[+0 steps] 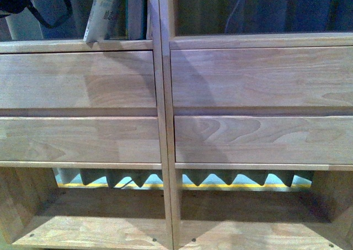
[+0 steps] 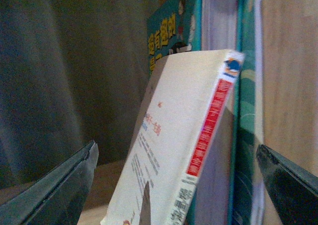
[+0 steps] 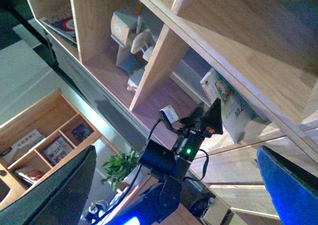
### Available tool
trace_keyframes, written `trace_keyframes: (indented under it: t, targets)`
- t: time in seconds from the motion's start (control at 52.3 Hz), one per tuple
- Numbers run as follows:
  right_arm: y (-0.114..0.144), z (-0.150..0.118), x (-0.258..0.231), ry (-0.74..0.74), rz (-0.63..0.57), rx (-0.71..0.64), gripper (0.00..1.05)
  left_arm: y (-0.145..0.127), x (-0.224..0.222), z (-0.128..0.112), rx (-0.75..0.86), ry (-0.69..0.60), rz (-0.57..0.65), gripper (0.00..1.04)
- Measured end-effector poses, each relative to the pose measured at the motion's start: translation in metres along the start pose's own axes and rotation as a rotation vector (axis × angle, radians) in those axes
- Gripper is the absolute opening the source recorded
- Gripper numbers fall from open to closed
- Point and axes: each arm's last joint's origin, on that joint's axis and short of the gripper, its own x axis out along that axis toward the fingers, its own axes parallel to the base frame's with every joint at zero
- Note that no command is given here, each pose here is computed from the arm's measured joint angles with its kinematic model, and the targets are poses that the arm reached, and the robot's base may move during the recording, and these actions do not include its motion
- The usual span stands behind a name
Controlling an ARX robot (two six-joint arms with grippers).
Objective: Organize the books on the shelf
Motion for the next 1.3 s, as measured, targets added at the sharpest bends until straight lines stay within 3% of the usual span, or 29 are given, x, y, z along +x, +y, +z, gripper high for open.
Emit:
trace_keyframes:
  t: [0.287,0.555,0.727,0.956,1.071,1.09,1.167,1.243,1.301]
  targets:
    - [0.0,0.0,0.0,0.0,0.0,-0.001,0.98,-0.014,-0.038,-0.002,-0.051,0.139,0.13,0.98]
    - [0.0,0.0,0.0,0.0,0.0,-0.001,0.98,-0.032,-0.101,0.056,-0.068,0.099,0.162,0.98]
    - [0.0,0.0,0.0,0.0,0.0,0.0,0.98,-0.044,-0.166,0.091,-0.123,0.109,0.188,0.98]
    - [0.0,0.0,0.0,0.0,0.0,-0.001,0.98,-0.05,-0.263,0.104,-0.178,0.164,0.199,0.98]
    - [0.0,0.0,0.0,0.0,0.0,-0.001,0.98,-0.06,-0.306,0.098,-0.146,0.303,0.386,0.83]
    - [0.0,-0.001,0.0,-0.007,-0.017,-0.008,0.97,-0.062,-0.312,0.094,-0.139,0.316,0.407,0.79]
    - [0.002,-0.002,-0.001,-0.126,-0.319,-0.147,0.86,-0.069,-0.327,0.082,-0.126,0.328,0.423,0.67]
    - [-0.002,-0.013,-0.025,-0.071,-0.628,-0.453,0.73,-0.076,-0.34,0.062,-0.125,0.354,0.42,0.52]
    - [-0.01,-0.021,-0.043,0.013,-0.69,-0.619,0.64,-0.08,-0.348,0.05,-0.127,0.37,0.42,0.44]
